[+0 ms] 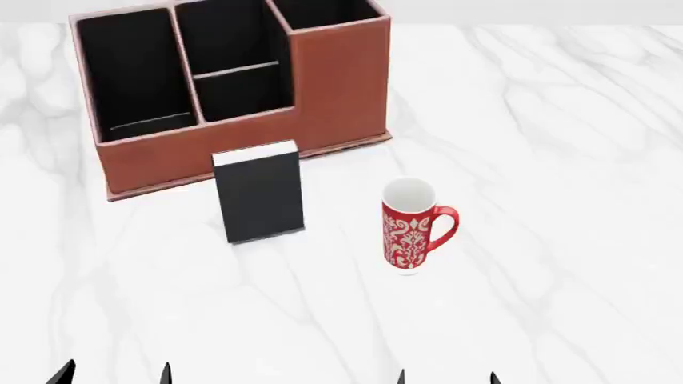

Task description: Pick up the book and place it in the front compartment of the caddy.

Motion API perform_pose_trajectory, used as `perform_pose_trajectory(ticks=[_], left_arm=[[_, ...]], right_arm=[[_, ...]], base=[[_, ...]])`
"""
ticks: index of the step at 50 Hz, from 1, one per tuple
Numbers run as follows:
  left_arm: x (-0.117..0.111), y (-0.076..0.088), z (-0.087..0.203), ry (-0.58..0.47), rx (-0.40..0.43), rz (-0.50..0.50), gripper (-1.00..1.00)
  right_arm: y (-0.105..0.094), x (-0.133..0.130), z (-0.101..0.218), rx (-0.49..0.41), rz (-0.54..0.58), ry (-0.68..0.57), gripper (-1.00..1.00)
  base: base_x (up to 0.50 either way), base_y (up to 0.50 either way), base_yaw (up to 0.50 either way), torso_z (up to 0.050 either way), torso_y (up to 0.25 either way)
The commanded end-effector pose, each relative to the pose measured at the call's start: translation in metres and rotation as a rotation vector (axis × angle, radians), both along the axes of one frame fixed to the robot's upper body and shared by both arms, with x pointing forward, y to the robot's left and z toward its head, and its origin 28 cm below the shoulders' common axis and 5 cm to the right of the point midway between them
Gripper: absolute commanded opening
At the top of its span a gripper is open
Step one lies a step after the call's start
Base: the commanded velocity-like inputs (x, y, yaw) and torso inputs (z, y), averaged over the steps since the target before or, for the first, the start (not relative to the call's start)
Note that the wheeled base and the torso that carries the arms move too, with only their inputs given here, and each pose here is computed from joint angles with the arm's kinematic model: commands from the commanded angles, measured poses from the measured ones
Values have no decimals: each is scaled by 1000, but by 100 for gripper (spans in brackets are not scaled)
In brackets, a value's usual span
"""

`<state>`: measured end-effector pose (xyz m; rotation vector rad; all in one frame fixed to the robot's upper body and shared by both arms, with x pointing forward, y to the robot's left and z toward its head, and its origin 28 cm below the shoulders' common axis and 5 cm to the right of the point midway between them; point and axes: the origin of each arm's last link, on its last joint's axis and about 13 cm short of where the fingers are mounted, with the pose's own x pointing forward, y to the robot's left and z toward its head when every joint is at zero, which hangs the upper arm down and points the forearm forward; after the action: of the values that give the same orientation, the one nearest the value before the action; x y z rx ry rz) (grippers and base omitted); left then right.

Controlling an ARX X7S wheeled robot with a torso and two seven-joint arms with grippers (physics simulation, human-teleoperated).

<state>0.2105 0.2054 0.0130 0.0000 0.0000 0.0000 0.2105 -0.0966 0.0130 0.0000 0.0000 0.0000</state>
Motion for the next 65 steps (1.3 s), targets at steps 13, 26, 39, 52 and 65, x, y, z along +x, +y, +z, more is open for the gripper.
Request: perform_pose_trajectory(ticks=[13,26,39,52,65], left_arm=[[11,3,7,5,-53,35,100],[0,7,42,7,-78,24,100],[48,6,109,-116,-114,101,100],[30,26,127,-211,-173,142,100],[29,22,131,-212,-222,97,100]], right_arm=[[-11,4,8,42,-42,-32,100],[-27,-8,31,52,-142,-107,100],[-73,-27,105,59,-418,-358,100],[-72,-52,114,52,-421,-419,100],[-81,-63,125,58,-475,-471,100]], base=[[0,0,0,0,0],[0,0,0,0,0],[0,0,0,0,0],[291,0,0,0,0],[255,0,0,0,0]])
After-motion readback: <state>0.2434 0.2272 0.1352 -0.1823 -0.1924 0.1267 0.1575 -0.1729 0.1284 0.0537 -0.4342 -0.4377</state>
